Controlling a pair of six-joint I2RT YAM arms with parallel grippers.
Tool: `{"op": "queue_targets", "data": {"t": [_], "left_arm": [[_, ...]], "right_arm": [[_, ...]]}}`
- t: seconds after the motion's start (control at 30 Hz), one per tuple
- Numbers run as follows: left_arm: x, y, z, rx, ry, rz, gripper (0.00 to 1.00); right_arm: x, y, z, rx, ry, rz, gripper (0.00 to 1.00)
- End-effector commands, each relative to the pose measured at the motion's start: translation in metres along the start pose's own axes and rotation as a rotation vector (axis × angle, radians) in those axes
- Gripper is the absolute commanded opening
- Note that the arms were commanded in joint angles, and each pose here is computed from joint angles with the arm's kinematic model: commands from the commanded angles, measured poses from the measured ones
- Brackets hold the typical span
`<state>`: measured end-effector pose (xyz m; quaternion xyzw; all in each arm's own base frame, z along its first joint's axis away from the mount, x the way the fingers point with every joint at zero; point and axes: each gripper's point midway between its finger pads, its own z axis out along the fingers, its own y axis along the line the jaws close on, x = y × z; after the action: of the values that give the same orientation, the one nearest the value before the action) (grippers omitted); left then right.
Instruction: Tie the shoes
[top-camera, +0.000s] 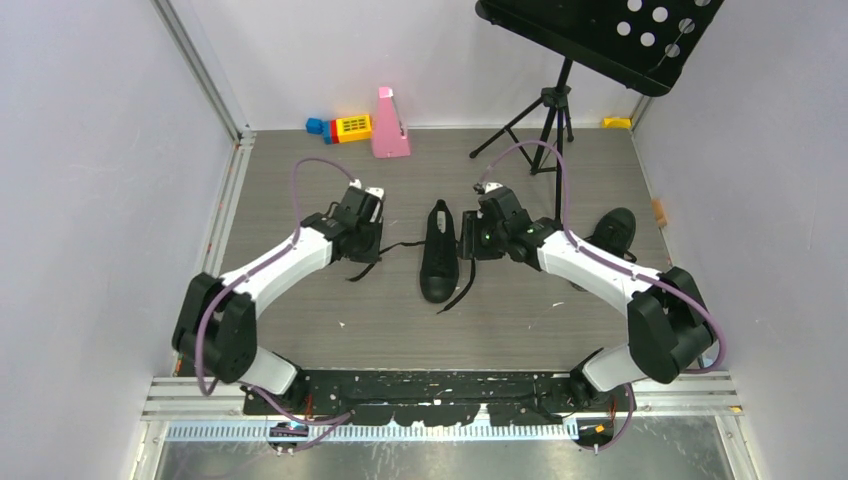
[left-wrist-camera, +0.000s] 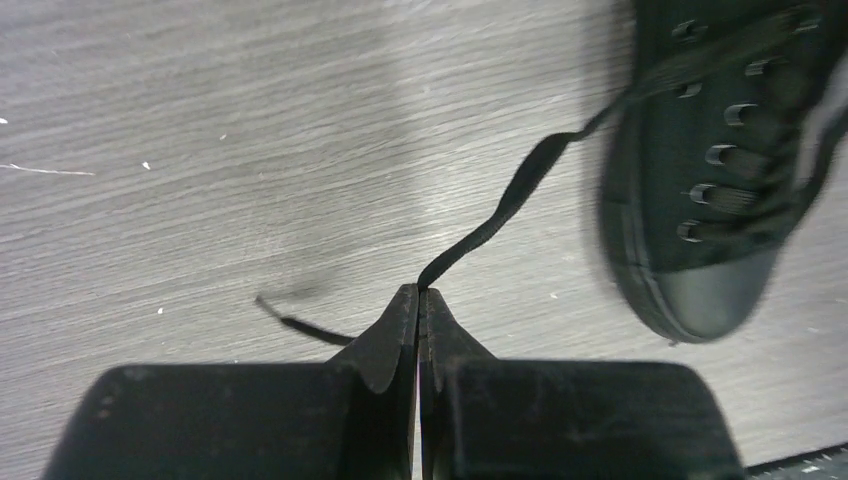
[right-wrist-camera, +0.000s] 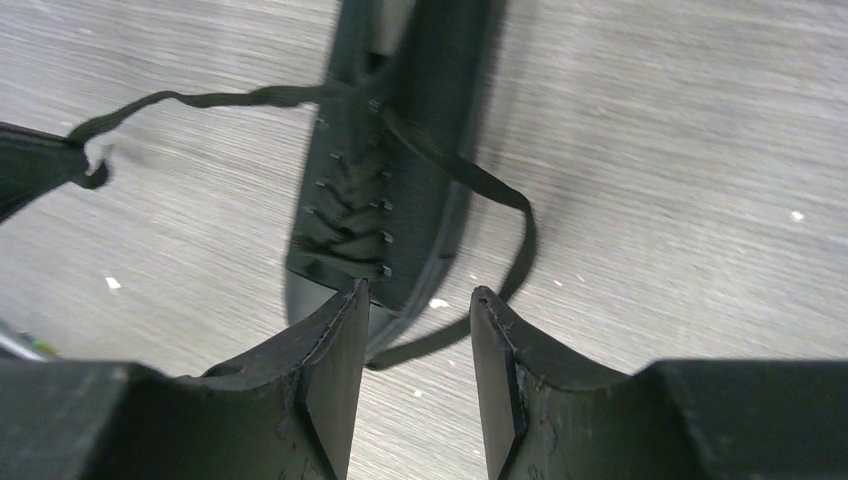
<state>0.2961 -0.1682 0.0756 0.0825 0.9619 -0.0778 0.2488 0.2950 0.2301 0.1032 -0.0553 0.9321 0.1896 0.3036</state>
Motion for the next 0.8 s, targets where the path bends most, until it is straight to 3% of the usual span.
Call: {"op": "queue_targets", "data": {"t": [0.0, 0.23, 0.4, 0.47, 0.57, 0.77], "left_arm": [[-0.022, -0.007, -0.031, 0.034, -0.134, -0.035, 0.0], [-0.022, -0.005, -0.052, 0.047, -0.158, -0.04, 0.0], [-0.027, -0.007, -0.062, 0.064, -0.191, -0.043, 0.0], [-0.027, -0.007, -0.063, 0.069, -0.194, -0.043, 0.0], [-0.029, -0.009, -0.064, 0.075, -0.199, -0.038, 0.0], [-0.037, -0.009, -0.065, 0.072, -0.216, -0.027, 0.0]], "right_arm": [[-0.036, 0.043, -0.005, -0.167, -0.078, 0.046, 0.47], [-0.04, 0.084, 0.002, -0.272, -0.074, 0.073, 0.49], [-0.043, 0.109, 0.01, -0.332, -0.104, 0.124, 0.64], [-0.045, 0.116, 0.012, -0.338, -0.124, 0.07, 0.66], [-0.053, 0.115, 0.017, -0.303, -0.13, -0.034, 0.61], [-0.06, 0.105, 0.029, -0.263, -0.133, -0.392, 0.56]]}}
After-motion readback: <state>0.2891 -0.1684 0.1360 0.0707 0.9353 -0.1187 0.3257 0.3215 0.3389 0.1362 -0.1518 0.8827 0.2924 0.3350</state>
